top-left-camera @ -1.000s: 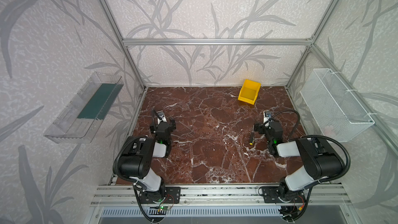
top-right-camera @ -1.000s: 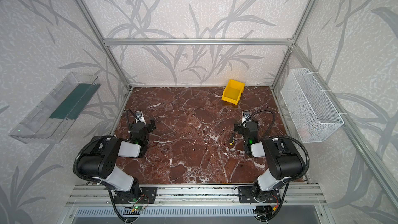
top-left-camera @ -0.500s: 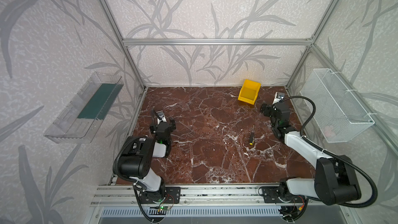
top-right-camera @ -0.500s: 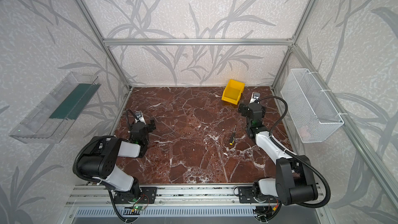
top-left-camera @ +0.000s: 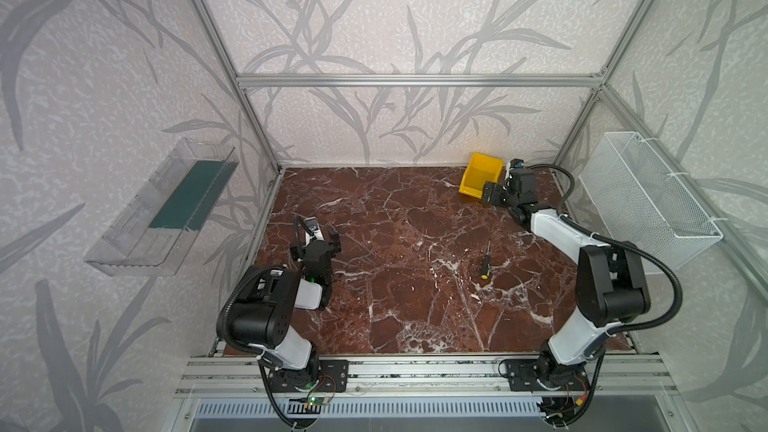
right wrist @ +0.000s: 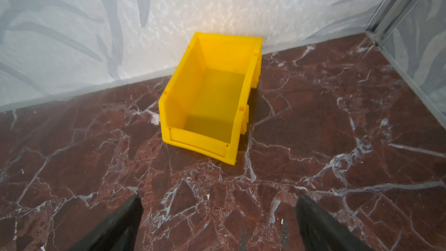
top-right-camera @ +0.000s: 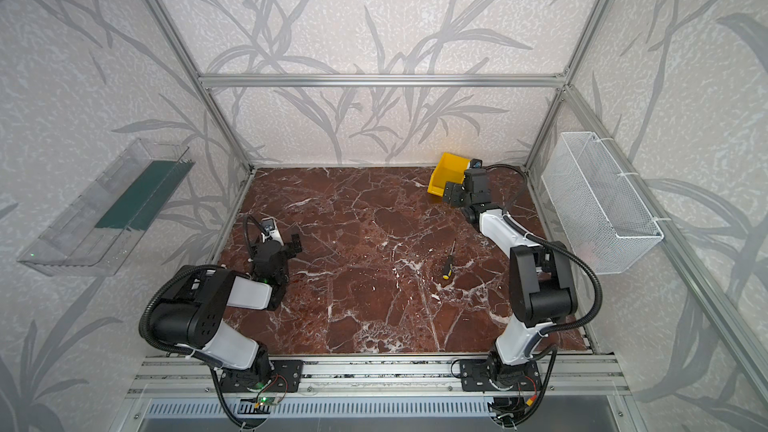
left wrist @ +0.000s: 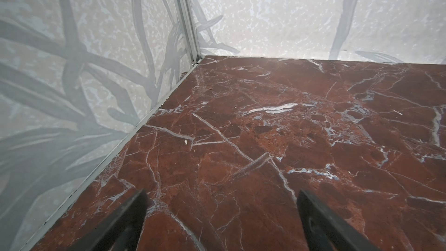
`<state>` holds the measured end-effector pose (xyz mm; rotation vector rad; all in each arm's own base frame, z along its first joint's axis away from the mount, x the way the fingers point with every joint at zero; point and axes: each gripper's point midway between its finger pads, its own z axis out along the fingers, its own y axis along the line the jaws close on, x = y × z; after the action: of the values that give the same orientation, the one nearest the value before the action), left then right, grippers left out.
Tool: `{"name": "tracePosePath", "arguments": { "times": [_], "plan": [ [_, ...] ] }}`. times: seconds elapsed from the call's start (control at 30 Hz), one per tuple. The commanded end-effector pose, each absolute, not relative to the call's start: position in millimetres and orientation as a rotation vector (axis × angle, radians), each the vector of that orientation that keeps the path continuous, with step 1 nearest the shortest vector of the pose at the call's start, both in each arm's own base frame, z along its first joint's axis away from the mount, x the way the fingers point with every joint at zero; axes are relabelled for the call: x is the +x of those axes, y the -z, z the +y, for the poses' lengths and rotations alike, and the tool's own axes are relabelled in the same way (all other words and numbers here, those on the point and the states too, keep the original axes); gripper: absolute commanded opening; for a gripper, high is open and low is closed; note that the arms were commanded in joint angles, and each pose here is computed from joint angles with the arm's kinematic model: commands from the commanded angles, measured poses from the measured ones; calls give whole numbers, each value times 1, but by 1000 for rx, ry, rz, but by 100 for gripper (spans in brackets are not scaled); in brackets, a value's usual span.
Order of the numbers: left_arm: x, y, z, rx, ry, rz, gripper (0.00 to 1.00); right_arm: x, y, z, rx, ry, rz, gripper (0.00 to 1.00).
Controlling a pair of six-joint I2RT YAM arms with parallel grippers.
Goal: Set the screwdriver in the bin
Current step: 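Reach the right gripper to the yellow bin while the left arm extends forward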
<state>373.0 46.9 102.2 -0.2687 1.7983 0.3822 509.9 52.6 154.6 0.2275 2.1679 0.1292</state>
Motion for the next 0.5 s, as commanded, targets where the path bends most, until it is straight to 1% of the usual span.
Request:
{"name": "tracePosePath", "arguments": {
  "times": [0.0,0.1,0.17,0.33,0.47],
  "plan": [
    [380,-121,59,-313,-458,1787,99,520,-130,50,282,-103,2271,99],
    [392,-142,48,-249,-462,1965,99,536,-115,53,302,-115,2318,99],
    [398,-158,40,-178,-455,2007,99,546,-112,56,305,-129,2321,97],
    [391,-218,-17,-4,-256,1901,99,562,-98,38,412,-39,2334,89],
    [375,-239,-86,195,-53,1897,99,571,-83,29,459,-1,2361,80]
  ]
}}
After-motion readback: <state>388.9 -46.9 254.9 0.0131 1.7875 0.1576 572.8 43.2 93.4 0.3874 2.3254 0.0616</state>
